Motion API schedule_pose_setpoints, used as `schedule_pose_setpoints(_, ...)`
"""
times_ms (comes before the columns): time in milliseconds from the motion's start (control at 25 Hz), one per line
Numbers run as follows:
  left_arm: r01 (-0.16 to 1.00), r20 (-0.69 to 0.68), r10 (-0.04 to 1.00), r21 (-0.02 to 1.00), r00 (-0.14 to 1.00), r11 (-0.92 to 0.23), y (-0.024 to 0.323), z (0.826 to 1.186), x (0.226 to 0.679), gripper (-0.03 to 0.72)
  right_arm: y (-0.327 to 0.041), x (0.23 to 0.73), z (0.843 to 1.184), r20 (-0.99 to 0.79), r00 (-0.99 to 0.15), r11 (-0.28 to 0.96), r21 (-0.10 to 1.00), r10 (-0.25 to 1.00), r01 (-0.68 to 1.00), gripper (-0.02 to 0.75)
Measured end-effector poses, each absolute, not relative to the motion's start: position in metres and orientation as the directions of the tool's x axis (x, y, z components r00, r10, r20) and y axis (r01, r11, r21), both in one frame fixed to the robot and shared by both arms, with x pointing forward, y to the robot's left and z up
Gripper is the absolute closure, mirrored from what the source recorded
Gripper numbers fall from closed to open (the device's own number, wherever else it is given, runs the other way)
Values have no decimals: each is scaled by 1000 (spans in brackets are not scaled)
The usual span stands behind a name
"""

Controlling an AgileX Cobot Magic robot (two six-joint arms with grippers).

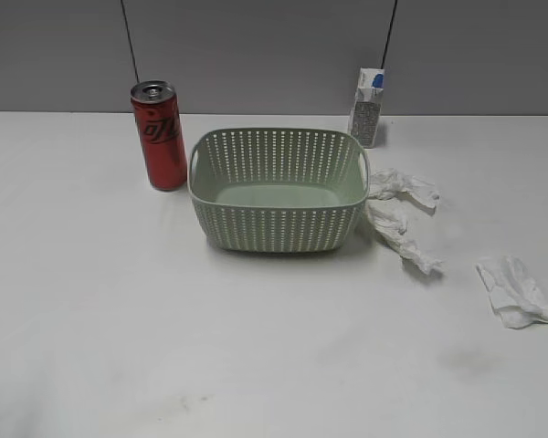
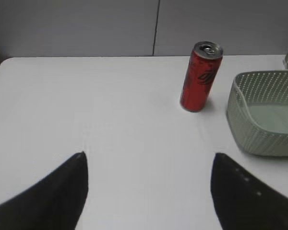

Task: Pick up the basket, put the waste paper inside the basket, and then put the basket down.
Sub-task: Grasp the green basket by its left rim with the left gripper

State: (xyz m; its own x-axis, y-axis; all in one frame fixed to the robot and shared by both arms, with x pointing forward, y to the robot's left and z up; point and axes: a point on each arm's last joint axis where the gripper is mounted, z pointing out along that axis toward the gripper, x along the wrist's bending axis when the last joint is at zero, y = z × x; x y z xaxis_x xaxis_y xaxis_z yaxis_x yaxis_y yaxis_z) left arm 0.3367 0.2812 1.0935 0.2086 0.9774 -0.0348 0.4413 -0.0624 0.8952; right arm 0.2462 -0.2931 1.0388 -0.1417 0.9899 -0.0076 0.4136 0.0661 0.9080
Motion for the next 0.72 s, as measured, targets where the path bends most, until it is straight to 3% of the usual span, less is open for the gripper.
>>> schedule_pose_setpoints(240,536,-36,949,832,314,-146,258,1099,400,95,-293,246,1039,-8,-142,66,908,990,414,147)
schedule_pose_setpoints(520,627,-42,891,725,452,-283,204,1092,477,95,-293,246,1039,-8,-142,66,908,990,414,147)
schedule_pose_setpoints(720,731,-101,884,609,457,-308,170,1075,530,96,-293,246,1039,-8,-142,66,908,990,414,147)
